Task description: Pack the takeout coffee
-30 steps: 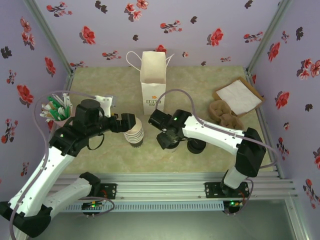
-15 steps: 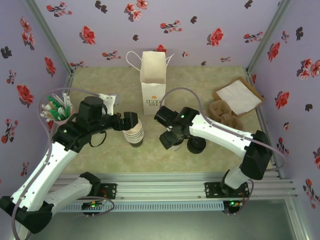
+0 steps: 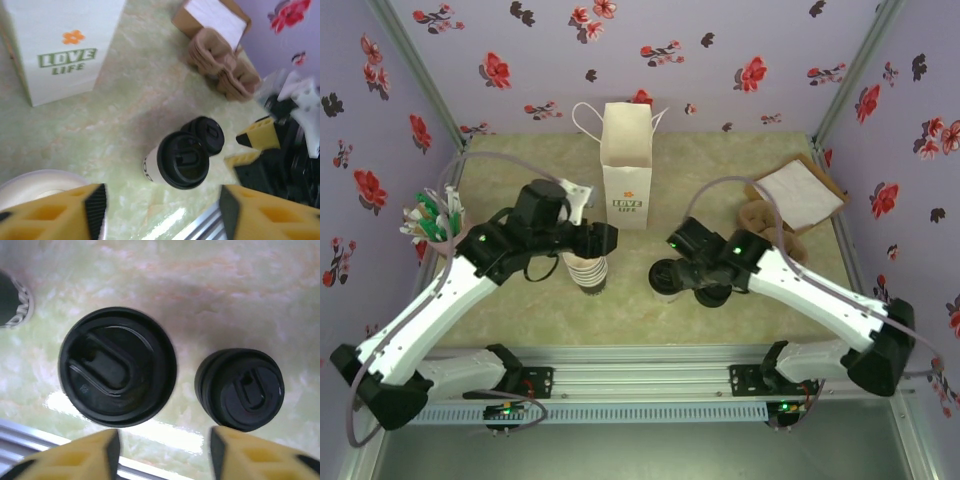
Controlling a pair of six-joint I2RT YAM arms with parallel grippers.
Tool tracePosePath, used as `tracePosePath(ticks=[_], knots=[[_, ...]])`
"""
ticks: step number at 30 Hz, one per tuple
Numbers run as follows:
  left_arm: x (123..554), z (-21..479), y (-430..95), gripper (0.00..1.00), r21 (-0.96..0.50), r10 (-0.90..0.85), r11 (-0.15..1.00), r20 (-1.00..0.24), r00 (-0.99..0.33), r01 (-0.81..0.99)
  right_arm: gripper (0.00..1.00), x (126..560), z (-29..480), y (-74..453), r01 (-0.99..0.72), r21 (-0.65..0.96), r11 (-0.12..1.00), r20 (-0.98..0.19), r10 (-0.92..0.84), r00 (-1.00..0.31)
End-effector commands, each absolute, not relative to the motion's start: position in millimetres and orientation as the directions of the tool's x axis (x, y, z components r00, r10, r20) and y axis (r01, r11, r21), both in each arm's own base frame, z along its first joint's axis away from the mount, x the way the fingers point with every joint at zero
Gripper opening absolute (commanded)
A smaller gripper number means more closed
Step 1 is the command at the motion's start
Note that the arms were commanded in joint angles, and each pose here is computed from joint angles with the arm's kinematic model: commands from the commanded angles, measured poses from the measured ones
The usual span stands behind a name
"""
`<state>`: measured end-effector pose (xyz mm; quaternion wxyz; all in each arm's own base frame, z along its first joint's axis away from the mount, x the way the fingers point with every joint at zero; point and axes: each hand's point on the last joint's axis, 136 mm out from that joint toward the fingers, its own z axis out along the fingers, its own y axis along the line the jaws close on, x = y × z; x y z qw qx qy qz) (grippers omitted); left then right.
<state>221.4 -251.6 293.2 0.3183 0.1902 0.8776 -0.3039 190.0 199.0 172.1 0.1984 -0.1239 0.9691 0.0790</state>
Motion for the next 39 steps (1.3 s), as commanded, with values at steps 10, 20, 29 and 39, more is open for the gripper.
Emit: tracePosePath(ticks=[10,20,29,39], knots=[[200,241,-323,0.21,-0.342,0.372,0.721,-0.543,-0.752,0.603,0.0,196,149,192,0.001,0.469,0.883,-0.355,0.189,-0.916],[190,199,-350,0.13,-0.324,0.452,0.72,-0.454,-0.768,0.614,0.0,207,136,200,0.026,0.52,0.854,-0.313,0.219,-0.924],[182,165,-361,0.12,-0.306,0.495,0.726,-0.39,-0.776,0.616,0.0,211,130,205,0.027,0.528,0.849,-0.296,0.214,-0.931],[180,137,-364,0.1,-0.288,0.517,0.738,-0.34,-0.785,0.611,0.0,210,124,204,0.034,0.518,0.855,-0.281,0.208,-0.937]])
